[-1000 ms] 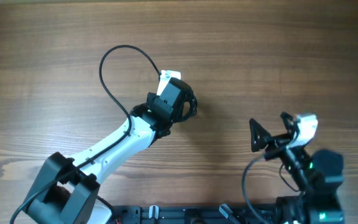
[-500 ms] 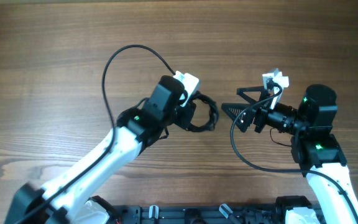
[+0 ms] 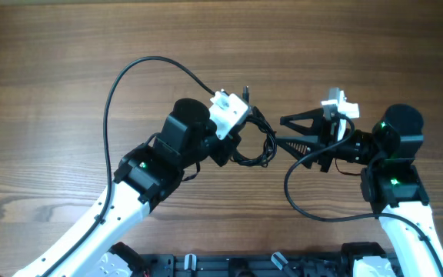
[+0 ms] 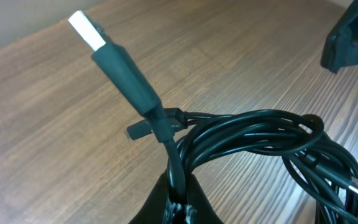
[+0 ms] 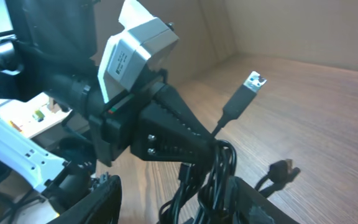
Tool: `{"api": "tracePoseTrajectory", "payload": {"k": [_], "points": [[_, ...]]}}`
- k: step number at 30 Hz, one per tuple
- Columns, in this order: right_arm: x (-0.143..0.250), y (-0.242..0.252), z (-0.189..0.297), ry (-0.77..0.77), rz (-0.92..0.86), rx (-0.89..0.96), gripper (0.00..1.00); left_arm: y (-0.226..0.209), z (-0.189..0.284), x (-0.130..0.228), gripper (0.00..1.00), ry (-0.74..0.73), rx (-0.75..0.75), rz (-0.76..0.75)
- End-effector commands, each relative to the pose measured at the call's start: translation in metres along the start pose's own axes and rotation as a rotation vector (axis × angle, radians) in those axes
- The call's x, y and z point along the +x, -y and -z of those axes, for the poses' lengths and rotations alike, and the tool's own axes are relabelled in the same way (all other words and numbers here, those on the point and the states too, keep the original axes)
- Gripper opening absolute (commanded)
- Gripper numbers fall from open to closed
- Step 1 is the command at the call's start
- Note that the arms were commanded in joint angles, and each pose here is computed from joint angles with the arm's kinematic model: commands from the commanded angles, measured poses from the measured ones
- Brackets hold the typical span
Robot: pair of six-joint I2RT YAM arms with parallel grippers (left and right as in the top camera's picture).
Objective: Untangle cables
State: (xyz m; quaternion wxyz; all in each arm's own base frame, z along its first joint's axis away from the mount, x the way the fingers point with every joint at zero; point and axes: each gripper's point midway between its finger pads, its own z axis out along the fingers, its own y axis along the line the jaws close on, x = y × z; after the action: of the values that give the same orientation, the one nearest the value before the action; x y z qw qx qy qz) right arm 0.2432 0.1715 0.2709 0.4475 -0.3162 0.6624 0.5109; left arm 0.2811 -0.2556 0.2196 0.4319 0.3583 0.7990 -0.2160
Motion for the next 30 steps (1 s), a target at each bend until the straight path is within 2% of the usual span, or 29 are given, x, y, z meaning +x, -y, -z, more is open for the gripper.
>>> {"api": "tracePoseTrajectory", "payload": {"k": [1, 3, 8, 10, 13, 17, 20, 23, 30], "points": [[-0.007, -0.013, 0.001, 0.0, 0.044, -0.064, 0.57, 0.005, 0.024, -0.027, 0.04, 0.097, 0.0, -0.178], [-0.007, -0.013, 0.001, 0.002, 0.05, -0.065, 0.63, 0.006, 0.035, -0.035, 0.04, 0.132, -0.009, -0.243], [-0.007, -0.016, 0.001, -0.001, 0.052, -0.083, 0.63, 0.008, 0.043, -0.039, 0.04, 0.152, -0.016, -0.301], [-0.007, -0.021, 0.001, -0.005, 0.059, -0.11, 0.68, 0.016, 0.042, -0.037, 0.04, 0.148, 0.0, -0.394], [-0.006, -0.021, 0.001, -0.006, 0.058, -0.112, 0.68, 0.032, 0.041, -0.04, 0.04, 0.165, 0.028, -0.519], [-0.007, -0.014, 0.001, 0.002, 0.054, -0.068, 0.71, 0.033, 0.046, -0.046, 0.04, 0.192, 0.014, -0.569], [-0.006, -0.001, 0.0, 0.004, 0.021, 0.004, 0.73, 0.035, 0.062, -0.062, 0.04, 0.265, -0.009, -0.581], [-0.004, 0.0, 0.0, 0.001, 0.009, 0.009, 0.75, 0.047, 0.088, -0.077, 0.04, 0.361, 0.013, -0.625], [-0.004, 0.0, 0.0, 0.0, 0.006, 0.009, 0.76, 0.06, 0.128, -0.091, 0.04, 0.477, 0.018, -0.678]]}}
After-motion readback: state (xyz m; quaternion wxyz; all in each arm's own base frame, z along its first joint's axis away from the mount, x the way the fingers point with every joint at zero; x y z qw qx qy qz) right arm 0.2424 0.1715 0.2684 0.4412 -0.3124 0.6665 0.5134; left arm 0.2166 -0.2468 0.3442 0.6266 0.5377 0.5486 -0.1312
